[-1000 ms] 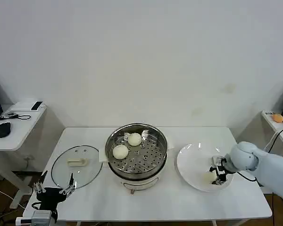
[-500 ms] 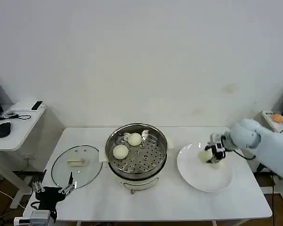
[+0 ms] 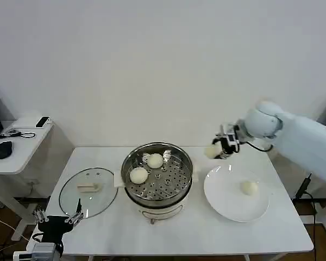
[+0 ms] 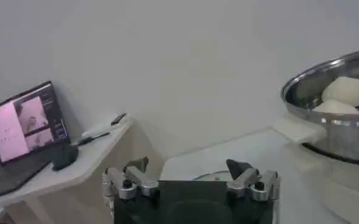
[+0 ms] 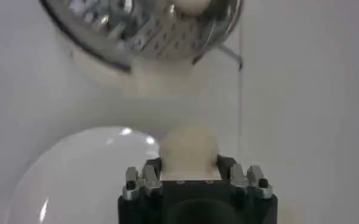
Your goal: Take steamed baozi put them in steamer then cover it.
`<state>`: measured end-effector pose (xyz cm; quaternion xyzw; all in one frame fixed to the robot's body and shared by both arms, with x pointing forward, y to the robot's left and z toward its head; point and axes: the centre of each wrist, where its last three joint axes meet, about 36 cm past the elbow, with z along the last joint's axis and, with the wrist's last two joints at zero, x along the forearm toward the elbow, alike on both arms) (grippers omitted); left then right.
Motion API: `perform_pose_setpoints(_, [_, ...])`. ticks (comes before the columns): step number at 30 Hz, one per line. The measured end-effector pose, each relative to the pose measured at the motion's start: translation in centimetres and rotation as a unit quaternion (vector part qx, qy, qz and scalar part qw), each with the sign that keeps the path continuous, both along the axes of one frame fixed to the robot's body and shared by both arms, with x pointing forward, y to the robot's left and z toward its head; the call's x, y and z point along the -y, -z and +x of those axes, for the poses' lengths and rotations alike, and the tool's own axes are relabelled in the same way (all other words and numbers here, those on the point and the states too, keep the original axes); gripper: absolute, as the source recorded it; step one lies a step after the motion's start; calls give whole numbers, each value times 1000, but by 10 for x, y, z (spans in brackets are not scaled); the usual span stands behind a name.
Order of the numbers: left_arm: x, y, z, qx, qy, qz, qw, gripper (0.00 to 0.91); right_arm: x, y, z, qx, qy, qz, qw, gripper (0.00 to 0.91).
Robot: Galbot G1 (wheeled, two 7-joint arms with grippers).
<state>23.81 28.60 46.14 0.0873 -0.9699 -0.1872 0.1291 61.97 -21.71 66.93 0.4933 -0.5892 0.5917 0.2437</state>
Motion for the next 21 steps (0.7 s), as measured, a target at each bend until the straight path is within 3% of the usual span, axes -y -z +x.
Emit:
perform_pose_setpoints(4, [-2, -1, -2, 0, -4, 2, 1000, 907, -36, -4, 3, -1, -42, -4, 999, 625])
perform_pose_setpoints(8, [-4, -2, -5, -1, -8, 4, 1000, 907, -70, 3, 1, -12, -93, -9, 996, 635])
perform_pose_setpoints(21, [-4, -2, -5, -1, -13, 2, 1000, 907, -141, 49, -18, -57, -246, -47, 966, 625])
